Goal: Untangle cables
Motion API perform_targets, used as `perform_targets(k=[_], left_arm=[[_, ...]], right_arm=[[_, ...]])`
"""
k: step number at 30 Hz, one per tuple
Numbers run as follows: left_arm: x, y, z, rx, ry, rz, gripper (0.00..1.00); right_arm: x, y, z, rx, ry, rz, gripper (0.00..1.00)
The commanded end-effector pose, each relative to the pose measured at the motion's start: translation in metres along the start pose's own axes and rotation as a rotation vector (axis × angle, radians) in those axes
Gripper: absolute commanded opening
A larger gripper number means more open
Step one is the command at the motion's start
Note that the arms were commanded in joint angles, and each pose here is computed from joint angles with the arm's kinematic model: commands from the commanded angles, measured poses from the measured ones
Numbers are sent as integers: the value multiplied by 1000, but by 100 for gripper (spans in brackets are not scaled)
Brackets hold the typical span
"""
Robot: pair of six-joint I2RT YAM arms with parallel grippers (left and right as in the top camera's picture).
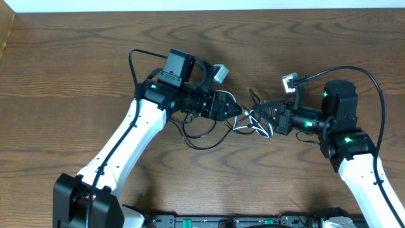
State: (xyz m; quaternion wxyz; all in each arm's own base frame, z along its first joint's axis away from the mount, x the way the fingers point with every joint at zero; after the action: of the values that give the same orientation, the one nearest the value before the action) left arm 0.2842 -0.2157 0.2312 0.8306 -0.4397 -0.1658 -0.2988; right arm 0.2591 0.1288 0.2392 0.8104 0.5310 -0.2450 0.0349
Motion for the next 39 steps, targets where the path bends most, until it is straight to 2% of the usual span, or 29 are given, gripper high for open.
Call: perform_targets(k=[1, 7, 20, 26, 33, 39], left_arm=[[2, -5, -5, -41, 3, -3, 67], [9, -5, -4, -42, -29, 22, 66], [29, -8, -3, -71, -111, 148, 66], [27, -7, -3, -71, -98, 273, 62], [27, -7, -3, -82, -89, 503, 62], [27, -5, -1, -80, -92, 614, 62]], right_arm=[[-6, 17, 4, 137, 65, 51, 1], [-10, 30, 4, 229, 109, 94, 1], [-16, 37, -3, 249, 138, 117, 1], [-13, 33, -4, 209, 109, 115, 1], [-13, 33, -4, 210, 110, 114, 1], [-13, 33, -4, 209, 112, 111, 1]])
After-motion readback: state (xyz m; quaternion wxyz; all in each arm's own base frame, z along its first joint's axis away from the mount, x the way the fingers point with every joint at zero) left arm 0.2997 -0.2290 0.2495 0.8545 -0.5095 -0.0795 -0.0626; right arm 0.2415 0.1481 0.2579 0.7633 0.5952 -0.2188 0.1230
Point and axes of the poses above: each gripper's point midway between its finger pads, its own z axis back along the fingers, its own y axis along the line the jaws close on, x = y × z, the point moved 6 cm from there along z, back along the fingers, and after that the axes turned 14 degrees about -z, right-handed, at the moved point
